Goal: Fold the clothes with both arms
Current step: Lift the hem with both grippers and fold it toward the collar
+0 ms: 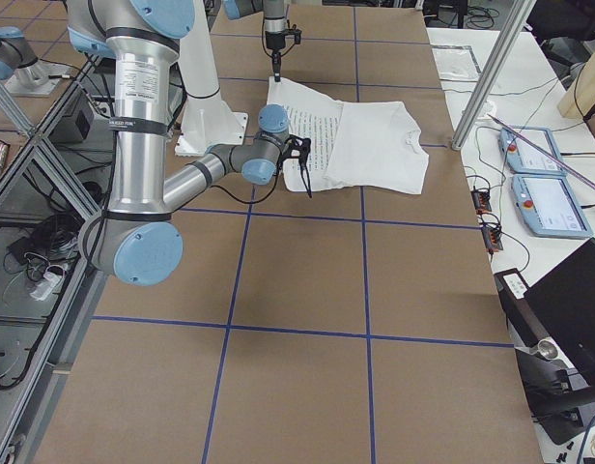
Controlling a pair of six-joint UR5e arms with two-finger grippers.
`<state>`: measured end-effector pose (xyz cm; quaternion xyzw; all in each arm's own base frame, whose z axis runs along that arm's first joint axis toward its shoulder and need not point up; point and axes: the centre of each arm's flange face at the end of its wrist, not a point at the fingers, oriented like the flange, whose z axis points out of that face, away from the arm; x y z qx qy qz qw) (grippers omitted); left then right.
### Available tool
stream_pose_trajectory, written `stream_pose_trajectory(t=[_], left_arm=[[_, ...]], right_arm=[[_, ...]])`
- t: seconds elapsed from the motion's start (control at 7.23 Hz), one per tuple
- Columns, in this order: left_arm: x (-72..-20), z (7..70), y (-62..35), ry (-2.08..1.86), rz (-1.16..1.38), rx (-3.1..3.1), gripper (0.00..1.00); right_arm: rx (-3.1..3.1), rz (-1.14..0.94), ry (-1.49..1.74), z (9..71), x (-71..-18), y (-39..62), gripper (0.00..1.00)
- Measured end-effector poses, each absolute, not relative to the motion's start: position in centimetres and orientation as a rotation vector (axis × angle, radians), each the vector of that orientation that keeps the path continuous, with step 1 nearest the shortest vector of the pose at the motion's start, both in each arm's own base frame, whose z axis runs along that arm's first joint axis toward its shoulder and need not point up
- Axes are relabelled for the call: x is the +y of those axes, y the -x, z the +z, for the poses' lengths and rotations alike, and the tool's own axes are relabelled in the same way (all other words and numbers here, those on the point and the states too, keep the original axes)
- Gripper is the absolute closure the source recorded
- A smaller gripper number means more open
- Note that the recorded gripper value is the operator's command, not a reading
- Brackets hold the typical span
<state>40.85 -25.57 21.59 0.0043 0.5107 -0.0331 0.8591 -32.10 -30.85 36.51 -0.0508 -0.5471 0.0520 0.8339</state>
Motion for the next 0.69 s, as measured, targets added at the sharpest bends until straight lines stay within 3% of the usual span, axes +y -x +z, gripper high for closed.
stream_pose_trajectory(t=[0.69], left_arm=[[-20.0, 19.5, -37.9, 0.077, 0.053, 1.147, 1.0]], right_arm=[[-1.343, -0.131, 0.31, 32.1, -26.1, 26.4, 1.0]])
